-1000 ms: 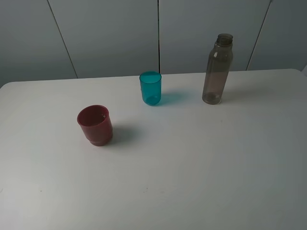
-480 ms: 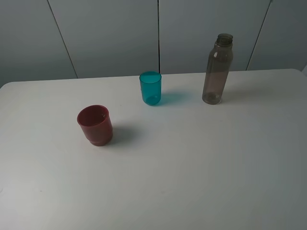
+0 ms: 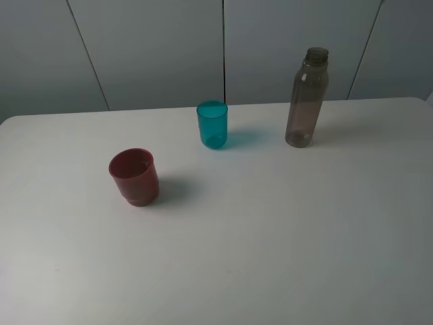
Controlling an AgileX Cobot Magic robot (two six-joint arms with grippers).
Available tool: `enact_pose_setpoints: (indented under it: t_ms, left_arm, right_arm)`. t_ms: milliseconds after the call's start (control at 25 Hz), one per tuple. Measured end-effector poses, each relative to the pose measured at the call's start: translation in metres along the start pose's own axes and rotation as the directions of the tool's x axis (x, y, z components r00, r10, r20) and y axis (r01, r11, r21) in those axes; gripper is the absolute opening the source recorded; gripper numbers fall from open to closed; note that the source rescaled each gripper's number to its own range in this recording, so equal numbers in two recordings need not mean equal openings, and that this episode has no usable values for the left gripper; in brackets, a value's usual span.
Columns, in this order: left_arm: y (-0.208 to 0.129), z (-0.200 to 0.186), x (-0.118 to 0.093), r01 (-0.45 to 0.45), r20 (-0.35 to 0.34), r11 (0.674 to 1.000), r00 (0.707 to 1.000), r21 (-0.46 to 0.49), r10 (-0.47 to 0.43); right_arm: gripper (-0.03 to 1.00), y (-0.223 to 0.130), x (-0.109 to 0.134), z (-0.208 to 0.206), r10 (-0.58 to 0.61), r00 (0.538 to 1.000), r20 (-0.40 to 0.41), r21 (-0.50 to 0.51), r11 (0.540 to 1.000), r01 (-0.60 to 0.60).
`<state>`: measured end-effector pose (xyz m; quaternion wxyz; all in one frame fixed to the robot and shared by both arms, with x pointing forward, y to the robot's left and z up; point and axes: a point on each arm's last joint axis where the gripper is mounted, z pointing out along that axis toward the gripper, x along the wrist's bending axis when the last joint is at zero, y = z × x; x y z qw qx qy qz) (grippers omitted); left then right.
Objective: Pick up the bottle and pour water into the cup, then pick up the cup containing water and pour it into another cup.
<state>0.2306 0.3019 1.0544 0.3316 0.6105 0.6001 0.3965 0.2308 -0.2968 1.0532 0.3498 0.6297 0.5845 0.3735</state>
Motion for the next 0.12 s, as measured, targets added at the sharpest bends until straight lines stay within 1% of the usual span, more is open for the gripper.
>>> enact_pose_setpoints:
  t_ms: [120]
  left_arm:
    - [0.0000, 0.0000, 0.0000, 0.000, 0.000, 1.000, 1.000, 0.000, 0.000]
  right_arm:
    - [1.00, 0.0000, 0.0000, 0.0000, 0.000, 1.000, 0.000, 0.000, 1.000, 0.000]
